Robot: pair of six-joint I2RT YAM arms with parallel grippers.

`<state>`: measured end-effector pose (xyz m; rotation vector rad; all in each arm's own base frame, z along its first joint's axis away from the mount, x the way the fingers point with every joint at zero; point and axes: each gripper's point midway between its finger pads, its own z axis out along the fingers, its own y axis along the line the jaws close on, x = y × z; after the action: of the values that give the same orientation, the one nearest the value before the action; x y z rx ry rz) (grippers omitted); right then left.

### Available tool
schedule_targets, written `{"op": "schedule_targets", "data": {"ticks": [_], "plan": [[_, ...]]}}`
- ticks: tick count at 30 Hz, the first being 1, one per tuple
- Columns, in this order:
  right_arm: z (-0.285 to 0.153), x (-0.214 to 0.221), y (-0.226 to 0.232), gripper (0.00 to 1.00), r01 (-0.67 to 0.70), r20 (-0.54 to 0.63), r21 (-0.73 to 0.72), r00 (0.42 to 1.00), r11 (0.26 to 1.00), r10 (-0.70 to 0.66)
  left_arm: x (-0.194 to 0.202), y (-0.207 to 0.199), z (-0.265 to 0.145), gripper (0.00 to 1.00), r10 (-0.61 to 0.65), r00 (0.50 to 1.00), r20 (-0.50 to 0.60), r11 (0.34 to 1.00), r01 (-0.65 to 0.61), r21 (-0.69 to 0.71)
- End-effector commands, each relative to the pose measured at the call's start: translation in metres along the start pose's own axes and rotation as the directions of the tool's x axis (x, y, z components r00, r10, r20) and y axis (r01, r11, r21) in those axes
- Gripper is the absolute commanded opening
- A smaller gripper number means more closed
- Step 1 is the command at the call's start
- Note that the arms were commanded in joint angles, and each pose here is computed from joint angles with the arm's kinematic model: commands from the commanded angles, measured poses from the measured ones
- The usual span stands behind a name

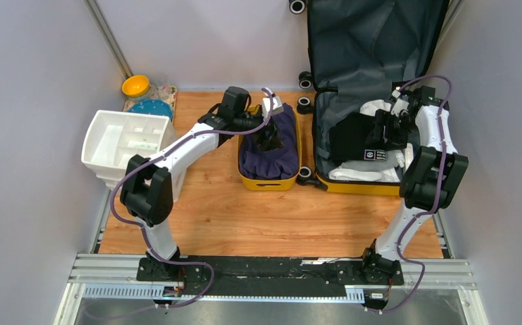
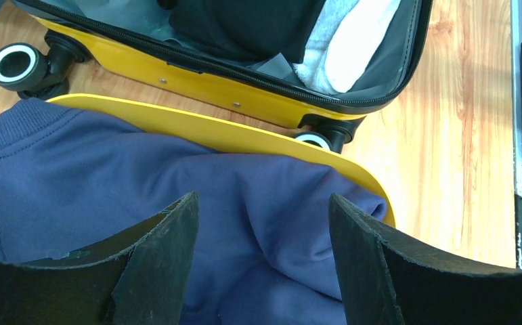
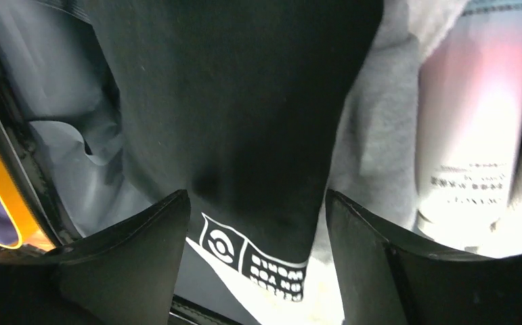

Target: Open, take out, and arrange the luggage

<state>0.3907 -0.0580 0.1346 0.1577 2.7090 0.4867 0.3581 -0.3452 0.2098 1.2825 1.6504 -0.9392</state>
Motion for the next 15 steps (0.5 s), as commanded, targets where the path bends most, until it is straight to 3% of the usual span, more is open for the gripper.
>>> {"op": "schedule_targets", "data": {"ticks": [1, 8, 10, 11, 14, 15], "plan": [[-0.006, -0.035, 0.027, 0.76, 0.012, 0.094, -0.108, 0.996, 0.994, -0.002, -0.030, -0.002, 0.002, 0.77, 0.032, 0.997, 0.071, 0.999, -0.033, 0.013], [0.010, -0.043, 0.035, 0.71, 0.045, 0.081, -0.123, 0.996, 0.991, -0.035, -0.029, 0.000, 0.012, 0.77, 0.034, 0.997, 0.066, 0.999, -0.034, 0.008], [0.016, -0.044, 0.033, 0.51, 0.043, 0.071, -0.127, 0.997, 0.991, -0.034, -0.040, -0.003, 0.019, 0.77, 0.043, 0.996, 0.076, 0.999, -0.044, 0.011], [0.018, -0.043, 0.032, 0.29, 0.043, 0.066, -0.129, 0.997, 0.991, -0.035, -0.049, 0.000, 0.024, 0.77, 0.048, 0.995, 0.087, 0.999, -0.049, 0.009], [0.009, -0.045, 0.027, 0.00, 0.042, 0.078, -0.139, 0.996, 0.989, -0.032, -0.070, 0.005, 0.040, 0.77, 0.016, 0.993, 0.120, 1.000, -0.014, -0.022], [0.002, -0.047, 0.019, 0.00, 0.025, 0.089, -0.134, 0.996, 0.991, -0.013, -0.077, 0.008, 0.045, 0.77, 0.006, 0.991, 0.131, 0.999, -0.001, -0.035]]}}
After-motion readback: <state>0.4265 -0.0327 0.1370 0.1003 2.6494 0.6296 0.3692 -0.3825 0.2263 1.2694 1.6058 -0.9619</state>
